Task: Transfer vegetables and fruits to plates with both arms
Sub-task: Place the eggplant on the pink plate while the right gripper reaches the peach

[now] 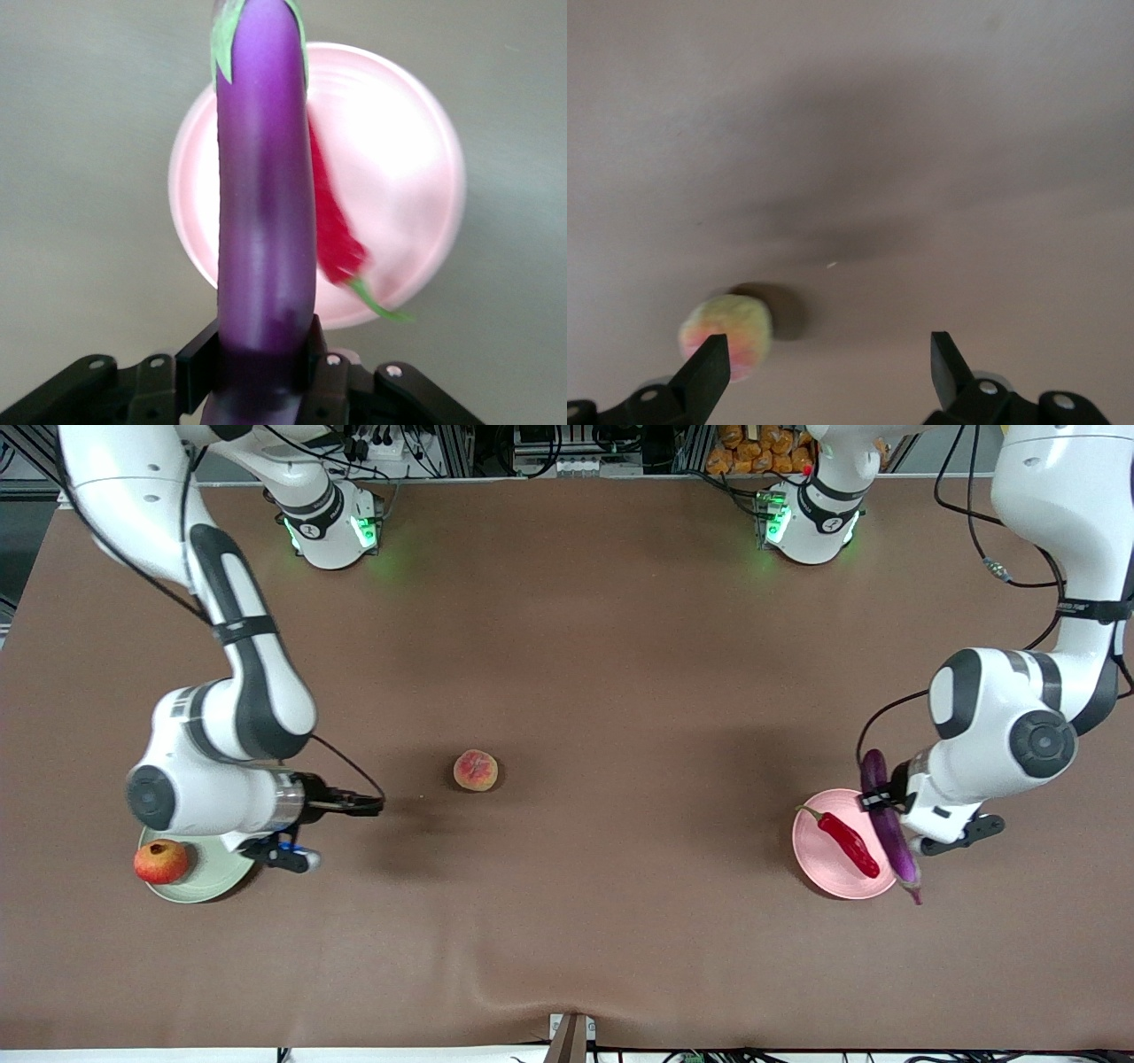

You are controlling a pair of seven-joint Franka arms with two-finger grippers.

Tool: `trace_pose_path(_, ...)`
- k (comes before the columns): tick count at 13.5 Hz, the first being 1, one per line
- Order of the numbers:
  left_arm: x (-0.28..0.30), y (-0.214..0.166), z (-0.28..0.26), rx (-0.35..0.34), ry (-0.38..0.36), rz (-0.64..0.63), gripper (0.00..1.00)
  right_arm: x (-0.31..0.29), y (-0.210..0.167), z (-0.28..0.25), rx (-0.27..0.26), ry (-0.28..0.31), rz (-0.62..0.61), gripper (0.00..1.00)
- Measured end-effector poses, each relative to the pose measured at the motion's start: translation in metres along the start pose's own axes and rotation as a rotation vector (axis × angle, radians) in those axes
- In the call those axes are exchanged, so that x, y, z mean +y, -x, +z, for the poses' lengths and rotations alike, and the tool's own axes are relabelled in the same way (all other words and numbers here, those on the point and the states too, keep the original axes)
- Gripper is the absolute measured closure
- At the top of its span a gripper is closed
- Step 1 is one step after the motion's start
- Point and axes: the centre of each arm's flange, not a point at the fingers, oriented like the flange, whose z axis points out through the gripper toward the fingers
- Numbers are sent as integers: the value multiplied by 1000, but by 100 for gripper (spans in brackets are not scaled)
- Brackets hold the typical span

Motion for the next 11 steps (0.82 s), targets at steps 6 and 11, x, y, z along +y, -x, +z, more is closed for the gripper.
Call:
trace_pose_path(6,-16,27,51,75,50,-3,61,-103,57,63,81,61,202,0)
trace_pose_path(11,-14,35,59,59,48,4,61,-134,79,119,157,147,233,0)
